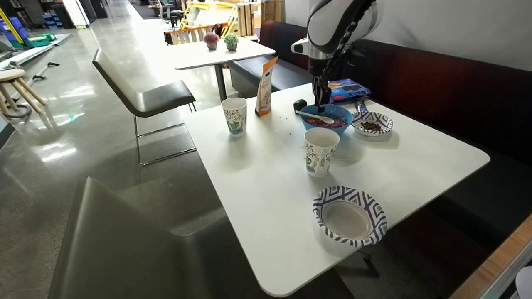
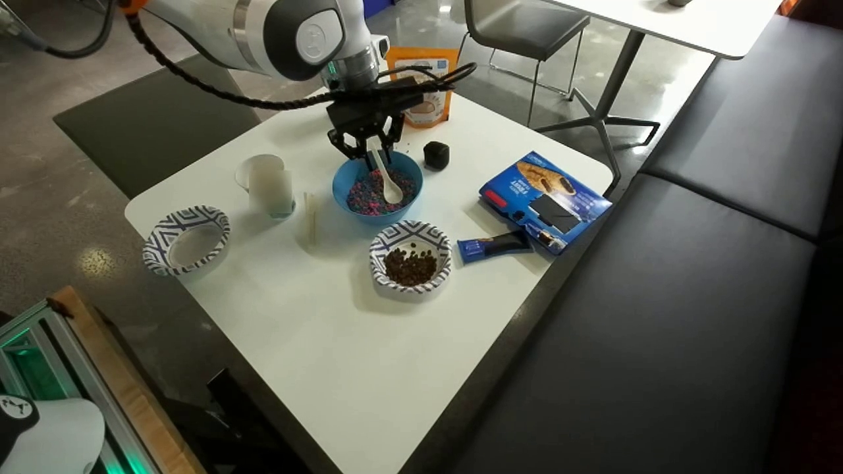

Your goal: Use the plastic spoon to put some of the contents of the blue bowl into the paper cup next to the orange packet

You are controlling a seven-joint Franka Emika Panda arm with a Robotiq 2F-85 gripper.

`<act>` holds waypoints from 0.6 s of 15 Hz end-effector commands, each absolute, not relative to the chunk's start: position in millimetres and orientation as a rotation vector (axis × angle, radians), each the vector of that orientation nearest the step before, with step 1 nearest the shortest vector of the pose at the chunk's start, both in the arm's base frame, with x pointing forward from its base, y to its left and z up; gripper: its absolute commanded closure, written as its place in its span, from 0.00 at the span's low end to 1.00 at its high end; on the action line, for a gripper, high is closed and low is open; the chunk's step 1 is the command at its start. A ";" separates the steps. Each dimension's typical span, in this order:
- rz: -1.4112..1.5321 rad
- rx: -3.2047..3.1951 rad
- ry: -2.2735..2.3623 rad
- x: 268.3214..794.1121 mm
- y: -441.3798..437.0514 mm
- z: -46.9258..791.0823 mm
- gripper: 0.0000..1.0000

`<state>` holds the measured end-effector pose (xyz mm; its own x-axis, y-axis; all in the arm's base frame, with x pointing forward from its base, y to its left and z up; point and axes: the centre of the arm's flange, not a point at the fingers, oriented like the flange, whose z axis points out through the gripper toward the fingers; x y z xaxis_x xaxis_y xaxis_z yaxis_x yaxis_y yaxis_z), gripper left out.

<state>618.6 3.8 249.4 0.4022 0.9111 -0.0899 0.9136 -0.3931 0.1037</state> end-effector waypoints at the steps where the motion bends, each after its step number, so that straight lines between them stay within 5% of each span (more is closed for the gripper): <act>1: -0.083 2.545 1.659 607.7 7.8 277.4 0.25; 4: -0.156 2.643 1.619 590.2 14.5 307.2 0.02; 9: -0.076 2.881 1.373 563.0 27.0 357.6 0.00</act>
<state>590.4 20.6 331.1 0.5238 0.8477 -0.0841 0.8476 -0.5284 -0.0475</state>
